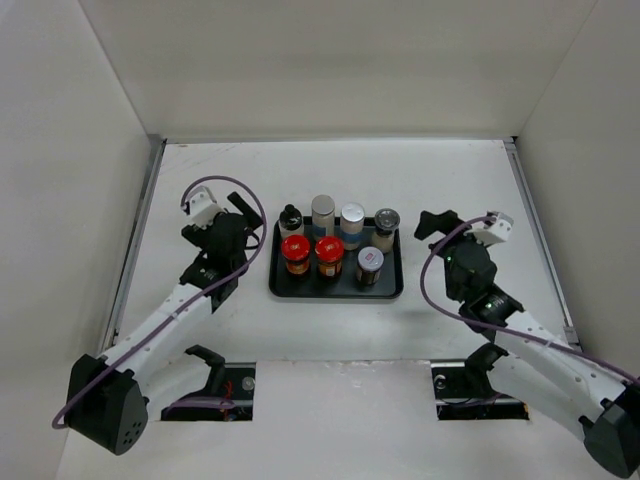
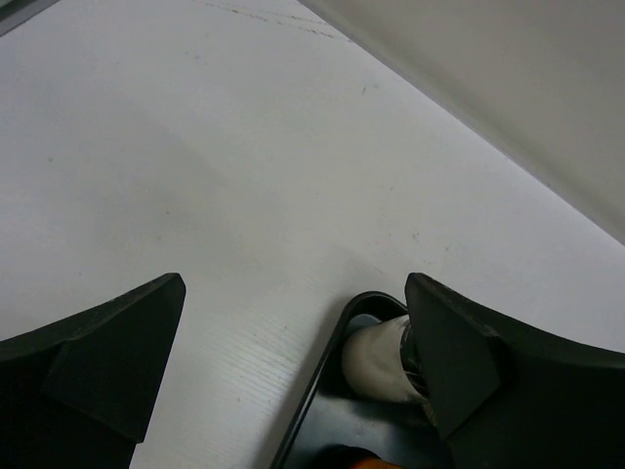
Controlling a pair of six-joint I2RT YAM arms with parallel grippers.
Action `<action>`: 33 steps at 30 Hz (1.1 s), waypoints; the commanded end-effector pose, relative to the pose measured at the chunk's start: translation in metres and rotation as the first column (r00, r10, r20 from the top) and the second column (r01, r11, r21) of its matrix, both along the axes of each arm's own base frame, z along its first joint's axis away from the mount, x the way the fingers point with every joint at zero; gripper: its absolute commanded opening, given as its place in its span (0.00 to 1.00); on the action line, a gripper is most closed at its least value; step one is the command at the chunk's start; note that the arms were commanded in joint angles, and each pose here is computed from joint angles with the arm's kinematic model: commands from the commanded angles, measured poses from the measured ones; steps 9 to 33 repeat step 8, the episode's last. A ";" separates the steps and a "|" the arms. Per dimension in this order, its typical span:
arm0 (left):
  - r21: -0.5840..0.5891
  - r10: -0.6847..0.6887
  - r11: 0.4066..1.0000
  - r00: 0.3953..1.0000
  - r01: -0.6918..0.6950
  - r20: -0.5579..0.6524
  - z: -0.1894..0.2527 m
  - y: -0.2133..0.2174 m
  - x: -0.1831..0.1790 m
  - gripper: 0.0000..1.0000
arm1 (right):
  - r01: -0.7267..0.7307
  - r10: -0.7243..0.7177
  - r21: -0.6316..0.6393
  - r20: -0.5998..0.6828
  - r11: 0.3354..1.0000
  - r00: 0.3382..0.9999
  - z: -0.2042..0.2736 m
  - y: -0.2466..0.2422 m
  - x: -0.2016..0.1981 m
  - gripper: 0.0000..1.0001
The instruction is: Organize the condiment bottles
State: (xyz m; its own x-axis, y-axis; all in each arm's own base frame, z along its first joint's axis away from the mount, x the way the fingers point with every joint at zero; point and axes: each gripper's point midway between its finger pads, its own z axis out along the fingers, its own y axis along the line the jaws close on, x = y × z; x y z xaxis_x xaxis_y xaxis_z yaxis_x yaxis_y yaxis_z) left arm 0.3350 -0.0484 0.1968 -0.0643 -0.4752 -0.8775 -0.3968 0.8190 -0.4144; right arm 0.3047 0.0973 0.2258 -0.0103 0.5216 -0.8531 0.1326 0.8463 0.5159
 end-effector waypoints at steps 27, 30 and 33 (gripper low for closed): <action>0.026 -0.078 0.997 0.997 0.078 -0.021 0.027 -0.026 -0.002 1.00 | -0.014 0.015 0.122 0.000 0.992 1.000 -0.028 0.000 0.008 1.00; 0.026 -0.078 0.997 0.997 0.078 -0.021 0.027 -0.026 -0.002 1.00 | -0.014 0.015 0.122 0.000 0.992 1.000 -0.028 0.000 0.008 1.00; 0.026 -0.078 0.997 0.997 0.078 -0.021 0.027 -0.026 -0.002 1.00 | -0.014 0.015 0.122 0.000 0.992 1.000 -0.028 0.000 0.008 1.00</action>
